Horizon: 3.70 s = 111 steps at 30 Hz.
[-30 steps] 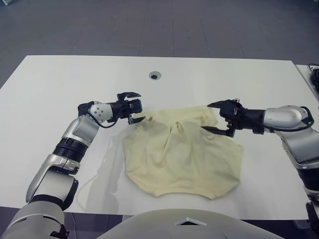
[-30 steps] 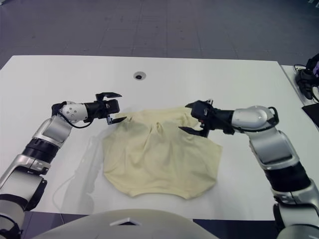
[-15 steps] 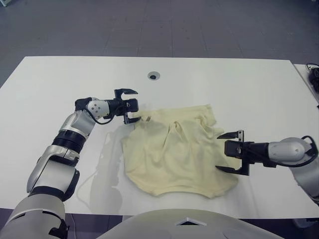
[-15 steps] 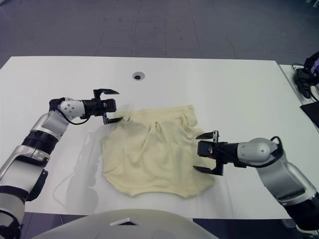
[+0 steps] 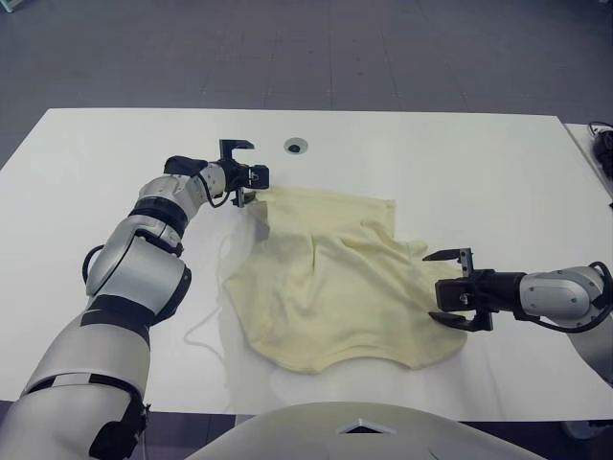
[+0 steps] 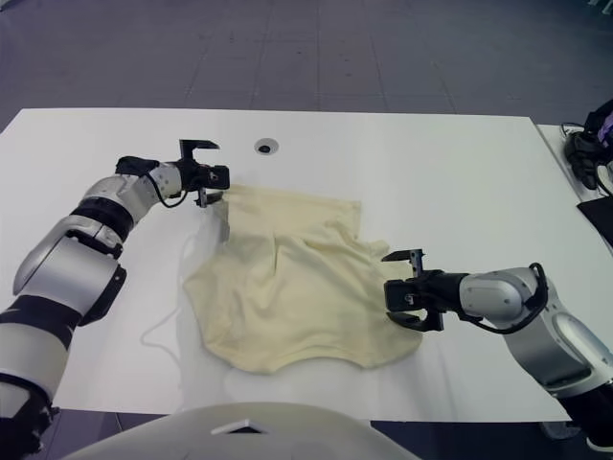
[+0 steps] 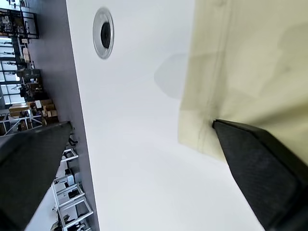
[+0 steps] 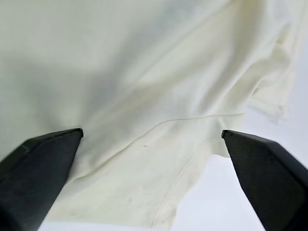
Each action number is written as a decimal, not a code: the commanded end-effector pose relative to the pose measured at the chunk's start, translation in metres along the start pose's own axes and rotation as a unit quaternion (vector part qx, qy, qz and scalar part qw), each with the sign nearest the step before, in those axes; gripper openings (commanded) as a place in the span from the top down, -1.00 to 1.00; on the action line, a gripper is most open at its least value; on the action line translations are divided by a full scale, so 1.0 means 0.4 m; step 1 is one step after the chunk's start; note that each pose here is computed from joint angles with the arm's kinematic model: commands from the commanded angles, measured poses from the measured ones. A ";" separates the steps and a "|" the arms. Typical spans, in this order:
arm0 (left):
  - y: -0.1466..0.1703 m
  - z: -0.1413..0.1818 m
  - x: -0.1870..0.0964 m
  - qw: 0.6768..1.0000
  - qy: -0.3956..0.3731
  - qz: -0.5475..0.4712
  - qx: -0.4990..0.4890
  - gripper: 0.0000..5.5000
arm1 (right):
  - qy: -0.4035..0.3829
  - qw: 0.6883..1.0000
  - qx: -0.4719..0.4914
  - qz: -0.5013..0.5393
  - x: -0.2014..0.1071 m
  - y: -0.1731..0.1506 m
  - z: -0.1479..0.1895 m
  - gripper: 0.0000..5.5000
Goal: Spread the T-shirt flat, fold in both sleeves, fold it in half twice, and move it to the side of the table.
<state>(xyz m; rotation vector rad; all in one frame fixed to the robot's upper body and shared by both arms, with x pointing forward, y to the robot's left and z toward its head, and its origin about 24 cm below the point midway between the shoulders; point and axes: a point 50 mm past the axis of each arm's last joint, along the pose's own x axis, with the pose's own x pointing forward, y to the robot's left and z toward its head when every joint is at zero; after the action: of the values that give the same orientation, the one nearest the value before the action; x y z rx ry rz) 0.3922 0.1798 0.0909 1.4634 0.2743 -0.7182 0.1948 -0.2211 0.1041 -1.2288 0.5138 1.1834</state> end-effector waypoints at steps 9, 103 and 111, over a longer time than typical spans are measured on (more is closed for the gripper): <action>0.206 0.083 -0.055 0.969 -0.098 0.222 -0.054 -0.96 | -0.137 0.980 0.102 -0.097 -0.055 -0.192 0.069 -0.95; -0.069 0.155 0.059 0.971 -0.145 0.024 -0.188 -0.96 | -0.011 0.983 0.085 -0.163 -0.026 -0.009 -0.016 -0.95; -0.119 0.076 0.058 0.980 -0.053 0.009 -0.191 -0.96 | 0.096 0.979 0.102 -0.148 -0.002 0.036 -0.108 -0.95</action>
<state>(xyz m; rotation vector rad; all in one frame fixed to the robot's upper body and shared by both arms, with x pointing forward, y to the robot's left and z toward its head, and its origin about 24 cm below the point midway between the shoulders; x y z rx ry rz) 0.3804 0.1224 0.0621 1.0030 0.1479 -0.7179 0.1964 -0.2472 0.0938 -1.1901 0.4616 0.7951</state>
